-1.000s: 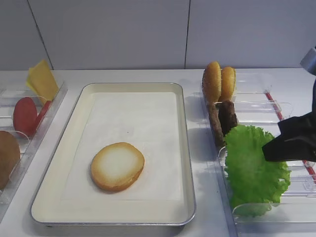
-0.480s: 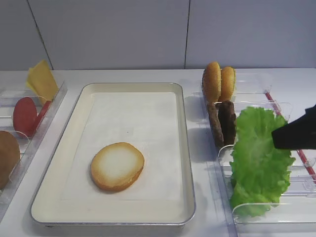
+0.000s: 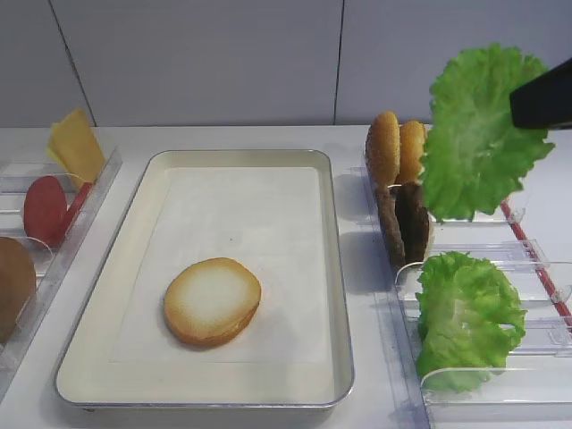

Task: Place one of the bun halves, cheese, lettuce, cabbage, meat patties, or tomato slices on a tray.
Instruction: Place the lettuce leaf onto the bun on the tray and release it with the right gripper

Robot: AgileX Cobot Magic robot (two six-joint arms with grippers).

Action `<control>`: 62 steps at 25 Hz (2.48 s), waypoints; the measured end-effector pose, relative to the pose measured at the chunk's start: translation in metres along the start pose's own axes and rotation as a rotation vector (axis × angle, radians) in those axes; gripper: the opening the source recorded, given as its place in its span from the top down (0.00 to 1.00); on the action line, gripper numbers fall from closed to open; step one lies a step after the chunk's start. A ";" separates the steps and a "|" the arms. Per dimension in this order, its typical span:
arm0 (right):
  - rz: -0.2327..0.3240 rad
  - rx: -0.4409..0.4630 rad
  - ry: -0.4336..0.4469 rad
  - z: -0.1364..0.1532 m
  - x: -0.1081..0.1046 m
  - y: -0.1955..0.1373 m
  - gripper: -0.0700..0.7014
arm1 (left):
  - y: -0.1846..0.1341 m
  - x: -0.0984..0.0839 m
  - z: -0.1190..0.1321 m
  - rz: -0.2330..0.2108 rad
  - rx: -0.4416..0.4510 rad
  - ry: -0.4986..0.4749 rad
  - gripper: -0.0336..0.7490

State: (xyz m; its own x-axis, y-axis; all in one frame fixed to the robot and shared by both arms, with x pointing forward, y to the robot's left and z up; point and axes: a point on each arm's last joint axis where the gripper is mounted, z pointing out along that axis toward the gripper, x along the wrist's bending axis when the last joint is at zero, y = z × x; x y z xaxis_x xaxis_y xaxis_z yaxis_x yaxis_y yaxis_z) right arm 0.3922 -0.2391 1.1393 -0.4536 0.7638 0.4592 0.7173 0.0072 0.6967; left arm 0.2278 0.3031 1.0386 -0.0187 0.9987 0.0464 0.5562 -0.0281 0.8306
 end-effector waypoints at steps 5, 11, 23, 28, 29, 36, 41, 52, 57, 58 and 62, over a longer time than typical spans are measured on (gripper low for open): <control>0.034 0.004 -0.005 -0.002 0.001 0.001 0.86 | 0.000 0.000 0.000 0.000 0.000 0.000 0.35; 0.063 0.009 -0.013 -0.002 0.000 0.000 0.86 | 0.000 0.000 0.000 0.000 0.000 0.000 0.35; 0.057 0.190 0.021 0.058 0.011 -0.002 0.86 | 0.000 0.000 0.000 0.000 0.000 0.000 0.36; 0.027 0.270 0.062 0.103 0.027 -0.010 0.86 | 0.000 0.000 0.000 0.000 0.000 0.000 0.36; 0.019 0.283 0.067 0.113 0.031 -0.013 0.86 | 0.000 0.000 0.000 0.000 0.000 0.000 0.36; -0.034 0.392 0.105 0.174 0.057 -0.021 0.86 | 0.000 0.000 0.000 0.000 0.000 0.000 0.36; -0.061 0.438 0.127 0.214 0.073 -0.016 0.86 | 0.000 0.000 0.000 0.000 0.000 0.000 0.36; -0.087 0.480 0.151 0.269 0.099 -0.015 0.86 | 0.000 0.000 0.000 0.000 0.000 0.000 0.37; -0.104 0.516 0.046 0.282 0.085 -0.023 0.86 | 0.000 0.000 0.000 0.000 0.000 0.000 0.38; -0.110 0.517 0.018 0.283 0.083 -0.023 0.86 | 0.000 0.000 0.000 0.000 0.000 0.000 0.38; -0.124 0.516 -0.054 0.283 0.076 -0.022 0.86 | 0.000 0.000 0.000 0.000 0.000 0.000 0.38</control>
State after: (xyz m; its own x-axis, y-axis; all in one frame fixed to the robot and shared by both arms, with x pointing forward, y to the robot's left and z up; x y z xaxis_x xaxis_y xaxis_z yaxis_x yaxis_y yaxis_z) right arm 0.4913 0.0015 1.0026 -0.5336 0.7690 0.3520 0.8329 0.4056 0.3765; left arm 0.2278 0.3031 1.0386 -0.0187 0.9987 0.0464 0.5562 -0.0281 0.8306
